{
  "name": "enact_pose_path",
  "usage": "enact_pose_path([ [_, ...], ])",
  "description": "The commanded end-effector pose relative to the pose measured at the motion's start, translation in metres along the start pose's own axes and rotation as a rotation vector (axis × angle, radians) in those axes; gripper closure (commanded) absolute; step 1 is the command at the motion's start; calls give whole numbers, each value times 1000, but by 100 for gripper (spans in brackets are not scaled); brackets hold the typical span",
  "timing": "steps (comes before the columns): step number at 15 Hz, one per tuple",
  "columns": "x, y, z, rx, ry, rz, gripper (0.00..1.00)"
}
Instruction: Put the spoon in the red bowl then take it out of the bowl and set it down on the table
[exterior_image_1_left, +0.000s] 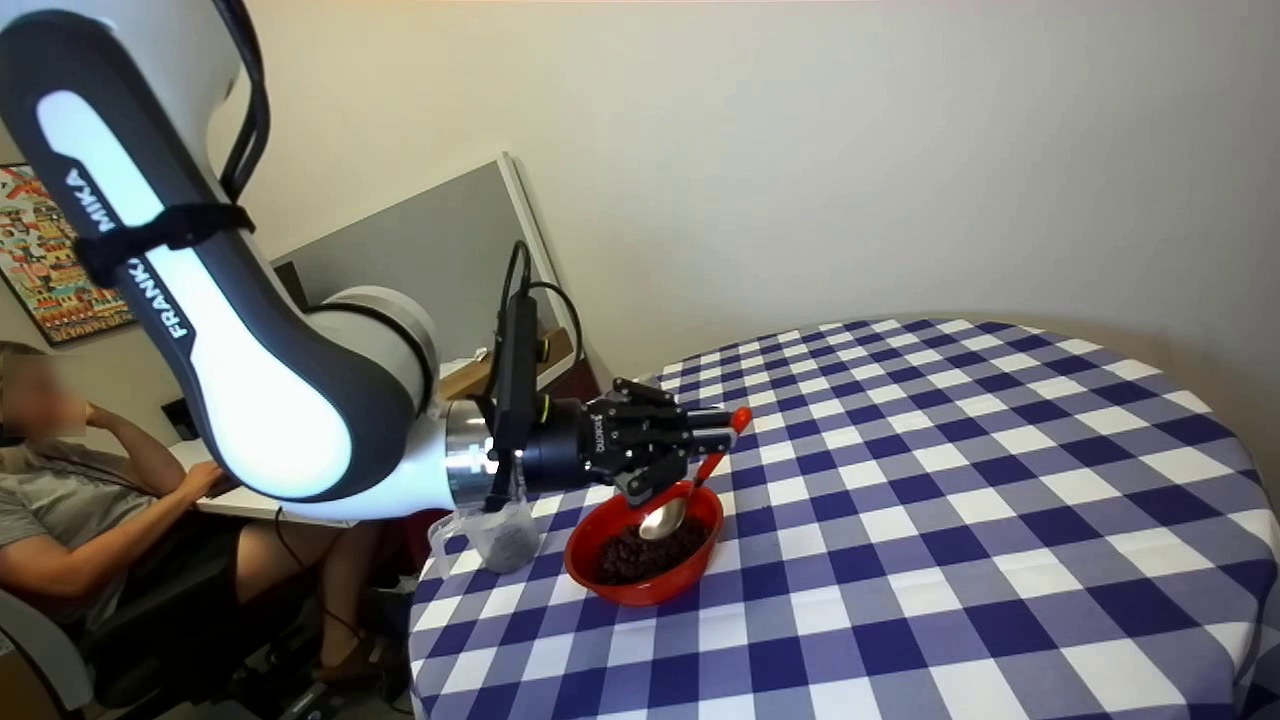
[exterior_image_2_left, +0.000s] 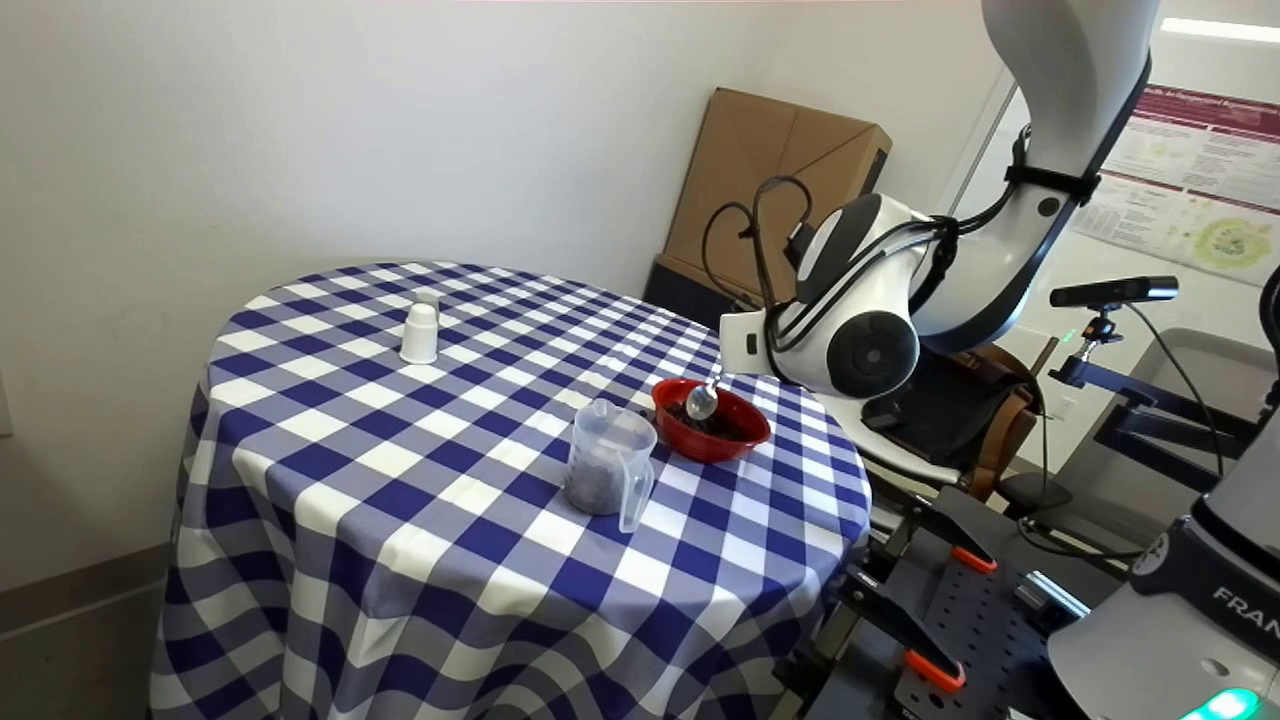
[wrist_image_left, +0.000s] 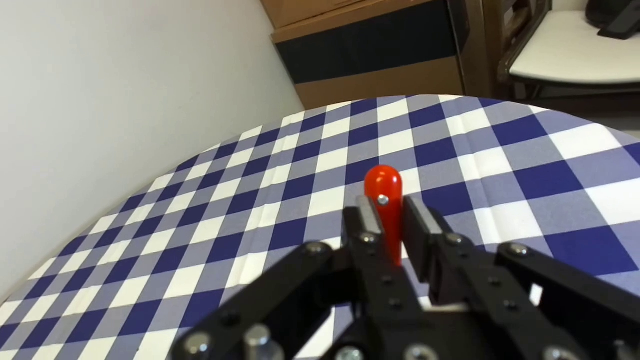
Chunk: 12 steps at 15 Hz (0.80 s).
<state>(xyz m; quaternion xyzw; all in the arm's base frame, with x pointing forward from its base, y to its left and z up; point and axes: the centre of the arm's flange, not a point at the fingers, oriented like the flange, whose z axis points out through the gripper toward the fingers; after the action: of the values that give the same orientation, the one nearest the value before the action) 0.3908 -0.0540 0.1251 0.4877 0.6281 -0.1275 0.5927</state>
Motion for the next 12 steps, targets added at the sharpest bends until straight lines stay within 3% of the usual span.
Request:
enact_pose_path([
  [1, 0, -7, -4, -29, 1, 10, 95],
  [12, 3, -18, -12, -78, 43, -37, 95],
])
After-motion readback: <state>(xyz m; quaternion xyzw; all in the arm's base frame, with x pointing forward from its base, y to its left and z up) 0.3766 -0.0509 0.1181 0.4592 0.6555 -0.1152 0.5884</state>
